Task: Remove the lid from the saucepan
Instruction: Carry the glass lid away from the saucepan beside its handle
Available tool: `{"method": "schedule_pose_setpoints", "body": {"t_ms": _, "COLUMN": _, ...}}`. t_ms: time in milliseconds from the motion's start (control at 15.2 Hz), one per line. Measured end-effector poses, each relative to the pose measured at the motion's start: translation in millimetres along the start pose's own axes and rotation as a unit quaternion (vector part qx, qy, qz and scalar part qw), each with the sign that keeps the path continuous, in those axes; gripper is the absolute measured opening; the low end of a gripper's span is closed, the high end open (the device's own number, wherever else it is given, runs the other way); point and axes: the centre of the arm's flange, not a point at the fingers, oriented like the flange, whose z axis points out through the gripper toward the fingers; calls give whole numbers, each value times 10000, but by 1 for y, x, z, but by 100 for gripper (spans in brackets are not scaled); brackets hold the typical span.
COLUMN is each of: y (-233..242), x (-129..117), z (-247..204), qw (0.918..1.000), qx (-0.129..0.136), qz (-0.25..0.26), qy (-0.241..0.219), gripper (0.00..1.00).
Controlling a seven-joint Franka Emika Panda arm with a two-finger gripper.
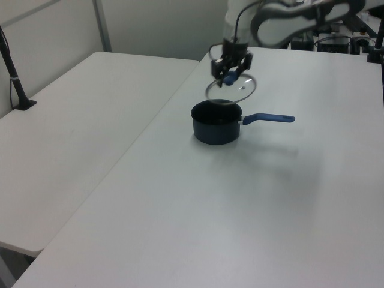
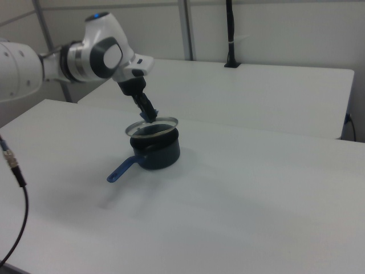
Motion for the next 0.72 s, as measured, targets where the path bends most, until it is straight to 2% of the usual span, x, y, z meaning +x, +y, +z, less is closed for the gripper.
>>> {"method": "schedule_pose_setpoints", "body": {"t_ms": 132, "y": 35, "x": -8, "z": -28, "qw": 9976, "qx": -61, "qz": -444, "qy": -521, "gripper": 61}}
{"method": "schedule_pose_setpoints", "body": {"t_ms": 198, "y": 66, "x": -15, "z": -45, "qw": 9924, "qx": -153, "qz": -817, "qy": -907, "gripper": 61}}
{"method": "schedule_pose_setpoints", "body": {"t_ms": 264, "y": 83, "x": -20, "z": -51, "qw": 9881, "qx": -201, "qz": -1056, "qy": -1101, "gripper": 61}}
{"method": "schedule_pose_setpoints", "body": {"t_ms": 527, "y": 160, "x": -47, "z": -32, "qw": 9543, "qx": -199, "qz": -2342, "qy": -1847, "gripper": 61}}
{"method": "schedule_pose_setpoints", "body": {"t_ms": 659, "y": 190, "x": -60, "z": -11, "qw": 9385, "qx": -126, "qz": -2728, "qy": -2114, "gripper": 61}}
{"method": "schedule_pose_setpoints", "body": {"t_ms": 725, "y": 202, "x": -63, "z": 2, "qw": 9339, "qx": -77, "qz": -2857, "qy": -2147, "gripper": 61}}
